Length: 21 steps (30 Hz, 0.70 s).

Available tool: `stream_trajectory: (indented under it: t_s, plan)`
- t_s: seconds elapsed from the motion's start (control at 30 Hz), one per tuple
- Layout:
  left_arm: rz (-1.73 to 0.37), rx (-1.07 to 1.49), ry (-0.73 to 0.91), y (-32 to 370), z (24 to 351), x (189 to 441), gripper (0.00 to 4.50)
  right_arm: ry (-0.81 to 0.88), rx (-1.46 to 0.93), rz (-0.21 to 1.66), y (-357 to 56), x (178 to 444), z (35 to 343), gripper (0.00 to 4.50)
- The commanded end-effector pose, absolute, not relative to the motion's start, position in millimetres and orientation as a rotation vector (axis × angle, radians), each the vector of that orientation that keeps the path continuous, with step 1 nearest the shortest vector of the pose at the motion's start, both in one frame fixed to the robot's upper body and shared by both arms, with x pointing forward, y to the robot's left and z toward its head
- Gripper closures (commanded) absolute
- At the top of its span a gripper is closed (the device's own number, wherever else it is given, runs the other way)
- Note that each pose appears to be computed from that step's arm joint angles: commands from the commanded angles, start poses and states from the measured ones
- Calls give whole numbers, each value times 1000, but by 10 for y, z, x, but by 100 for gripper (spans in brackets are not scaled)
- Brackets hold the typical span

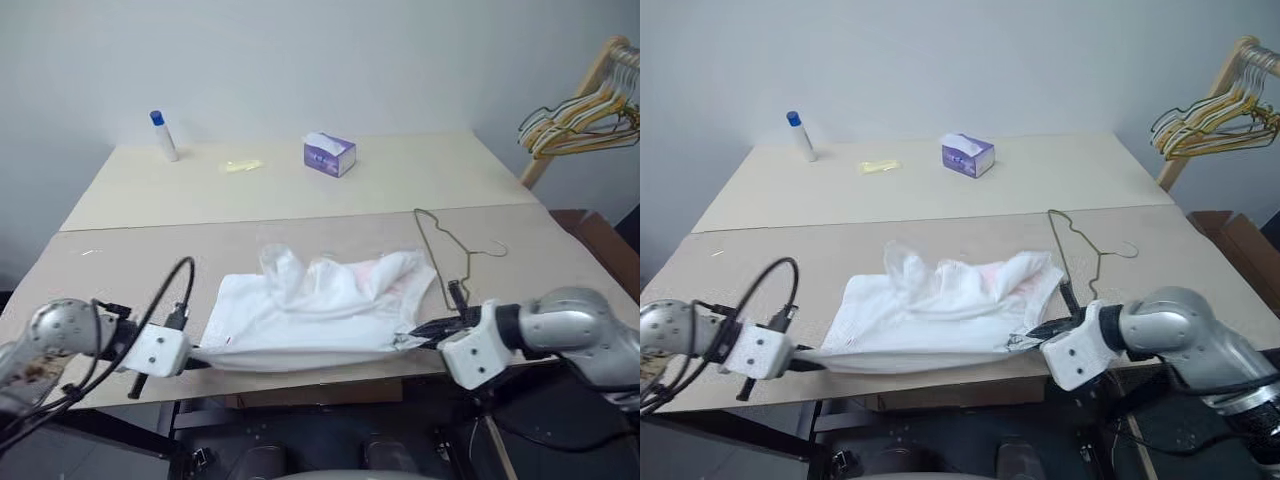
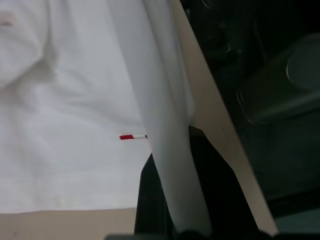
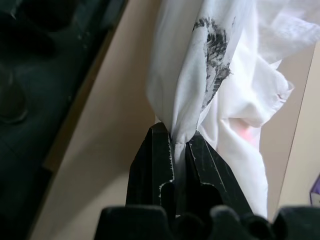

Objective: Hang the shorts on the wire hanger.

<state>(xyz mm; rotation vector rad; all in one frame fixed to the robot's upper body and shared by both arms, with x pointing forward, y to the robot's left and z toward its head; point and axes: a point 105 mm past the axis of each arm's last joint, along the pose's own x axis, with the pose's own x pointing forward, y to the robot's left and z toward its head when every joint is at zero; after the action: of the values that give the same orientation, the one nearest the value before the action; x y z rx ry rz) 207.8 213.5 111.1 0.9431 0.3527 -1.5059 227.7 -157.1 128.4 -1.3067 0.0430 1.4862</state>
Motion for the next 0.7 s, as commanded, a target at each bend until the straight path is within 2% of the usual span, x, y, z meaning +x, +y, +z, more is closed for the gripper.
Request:
stream_trajectory:
  t_s: [0.03, 0.1, 0.2, 0.33, 0.43, 0.5, 0.53, 0.6, 0.7]
  plan:
    - [-1436, 864, 301, 2056, 1293, 2178, 444, 84, -1274, 1447, -1638, 2423, 1466, 450]
    - [-1335, 811, 213, 2000, 1436, 2373, 444, 74, -1227, 1387, -1600, 2616, 1602, 450]
    - [-1103, 781, 52, 1972, 1786, 2881, 444, 12, -1221, 1218, -1597, 3084, 1825, 450]
    - [-735, 716, -141, 1970, 2433, 3733, 444, -75, -1250, 766, -1622, 3979, 2223, 450]
    - [-394, 687, -267, 2001, 3048, 4306, 444, -164, -1295, 380, -1664, 4504, 2705, 450]
    - [-212, 704, -337, 2035, 3376, 4485, 444, -273, -1280, 218, -1630, 4638, 3018, 450]
    - [-67, 722, -417, 2077, 3654, 4517, 444, -400, -1234, 92, -1593, 4653, 3304, 450]
    - [145, 809, -591, 2091, 4107, 4437, 444, -601, -1143, -100, -1576, 4586, 3731, 450]
    - [218, 768, -813, 1992, 4514, 4225, 444, -838, -1037, -267, -1633, 4375, 4114, 450]
